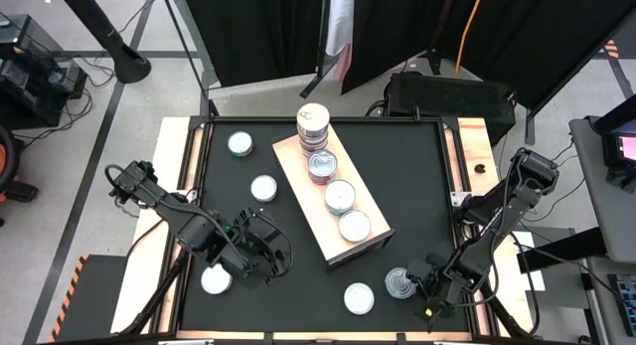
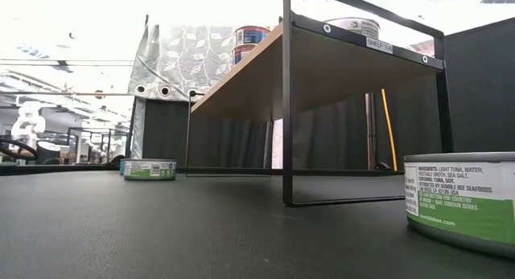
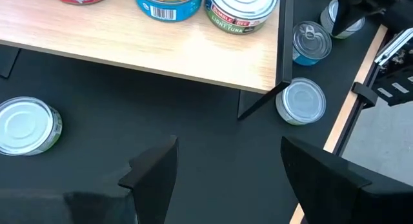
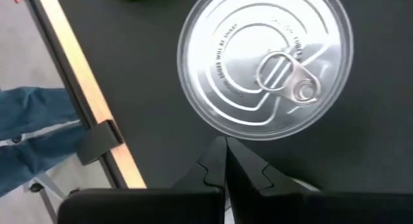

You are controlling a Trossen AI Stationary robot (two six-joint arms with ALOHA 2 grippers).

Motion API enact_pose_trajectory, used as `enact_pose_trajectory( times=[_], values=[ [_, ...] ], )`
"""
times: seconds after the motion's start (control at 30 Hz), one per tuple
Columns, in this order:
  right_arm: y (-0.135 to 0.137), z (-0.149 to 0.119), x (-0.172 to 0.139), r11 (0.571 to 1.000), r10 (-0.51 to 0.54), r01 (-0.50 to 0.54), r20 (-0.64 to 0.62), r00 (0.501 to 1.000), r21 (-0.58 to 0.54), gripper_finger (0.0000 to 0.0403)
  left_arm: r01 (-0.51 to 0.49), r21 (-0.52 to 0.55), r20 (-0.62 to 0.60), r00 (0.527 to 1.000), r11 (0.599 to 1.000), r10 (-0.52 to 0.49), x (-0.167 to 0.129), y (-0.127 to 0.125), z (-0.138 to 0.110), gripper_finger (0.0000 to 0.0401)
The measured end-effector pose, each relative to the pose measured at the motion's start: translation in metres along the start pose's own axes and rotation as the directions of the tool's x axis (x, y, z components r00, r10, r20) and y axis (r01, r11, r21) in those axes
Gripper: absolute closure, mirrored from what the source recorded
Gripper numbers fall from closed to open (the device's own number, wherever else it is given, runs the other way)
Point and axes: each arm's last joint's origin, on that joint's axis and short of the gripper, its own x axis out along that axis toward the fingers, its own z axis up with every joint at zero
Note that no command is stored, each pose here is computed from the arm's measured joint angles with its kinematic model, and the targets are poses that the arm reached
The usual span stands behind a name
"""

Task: Stack canned seafood by type on shelf
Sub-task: Stack the yellow-blue tuna can on top of the stacked yellow-blue tuna can on the shelf

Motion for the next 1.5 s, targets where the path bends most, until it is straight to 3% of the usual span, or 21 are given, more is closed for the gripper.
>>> enact_pose_trajectory(
  times=[0.5,0.87,1.1,1.5],
  values=[
    [-0.021,-0.003,0.015,0.996,-0.058,0.058,-0.006,0.998,0.063,0.0402,-0.009,0.001,0.013,1.0,1.0,0.009,0.0,0.0,0.0,0.013],
    [-0.014,-0.001,-0.01,0.998,0.059,-0.061,0.049,0.997,0.027,0.0402,0.0,0.007,-0.001,1.0,1.0,0.0,-0.001,-0.001,-0.002,0.013],
    [-0.015,0.0,0.005,1.0,0.0,-0.002,0.065,0.998,0.029,0.0402,-0.001,0.009,0.0,1.0,1.0,0.001,-0.001,0.0,-0.001,0.013],
    [-0.021,-0.017,0.014,0.996,-0.094,0.094,-0.037,0.995,-0.005,0.0403,0.011,0.023,-0.01,1.0,1.0,-0.01,-0.004,-0.003,-0.007,0.013]
  ],
)
